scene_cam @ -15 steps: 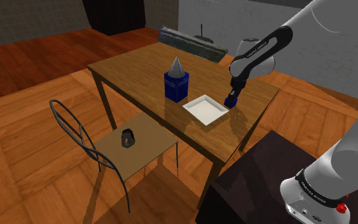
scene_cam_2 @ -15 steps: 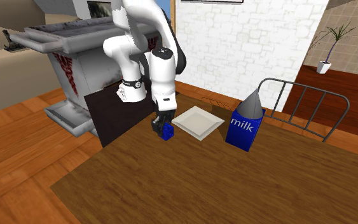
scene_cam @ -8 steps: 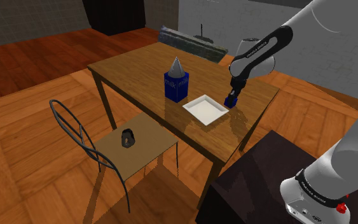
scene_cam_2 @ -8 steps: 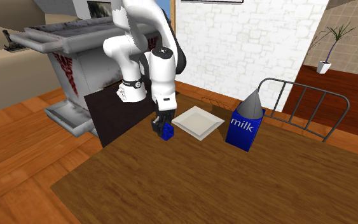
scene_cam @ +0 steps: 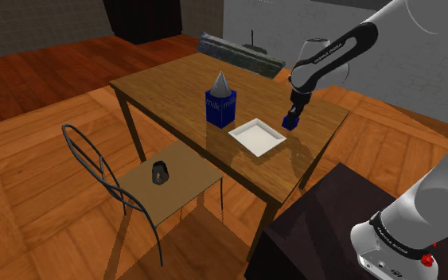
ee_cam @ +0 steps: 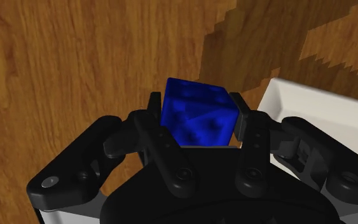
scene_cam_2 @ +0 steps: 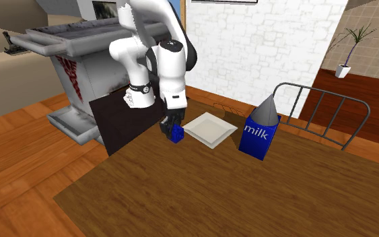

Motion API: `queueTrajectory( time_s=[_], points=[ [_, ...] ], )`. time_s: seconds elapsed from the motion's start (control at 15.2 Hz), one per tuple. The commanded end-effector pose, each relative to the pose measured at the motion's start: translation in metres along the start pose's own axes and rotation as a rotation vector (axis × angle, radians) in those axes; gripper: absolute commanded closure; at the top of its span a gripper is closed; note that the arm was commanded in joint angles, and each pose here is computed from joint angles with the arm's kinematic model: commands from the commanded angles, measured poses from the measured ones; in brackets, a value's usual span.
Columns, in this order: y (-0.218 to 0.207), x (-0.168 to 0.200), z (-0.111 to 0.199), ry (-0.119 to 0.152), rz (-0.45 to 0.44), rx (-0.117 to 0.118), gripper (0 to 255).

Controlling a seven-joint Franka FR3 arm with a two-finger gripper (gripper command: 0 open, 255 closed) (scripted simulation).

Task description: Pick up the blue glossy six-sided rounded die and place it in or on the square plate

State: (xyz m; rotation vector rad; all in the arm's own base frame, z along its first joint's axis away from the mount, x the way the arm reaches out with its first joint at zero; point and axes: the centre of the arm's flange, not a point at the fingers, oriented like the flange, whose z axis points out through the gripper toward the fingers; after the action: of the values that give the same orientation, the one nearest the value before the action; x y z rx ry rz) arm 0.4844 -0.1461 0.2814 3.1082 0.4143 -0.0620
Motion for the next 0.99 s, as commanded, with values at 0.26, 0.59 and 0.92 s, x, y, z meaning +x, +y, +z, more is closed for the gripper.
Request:
queueTrajectory(
  time_s=[0.26,0.59,0.92],
  points=[
    [0.0,-0.001,-0.031,0.0,0.0,0.0,255],
    [0.0,-0.002,-0.058,0.0,0.0,0.0,255],
    [-0.045,0.025,-0.06,0.0,0.0,0.0,255]
  ],
)
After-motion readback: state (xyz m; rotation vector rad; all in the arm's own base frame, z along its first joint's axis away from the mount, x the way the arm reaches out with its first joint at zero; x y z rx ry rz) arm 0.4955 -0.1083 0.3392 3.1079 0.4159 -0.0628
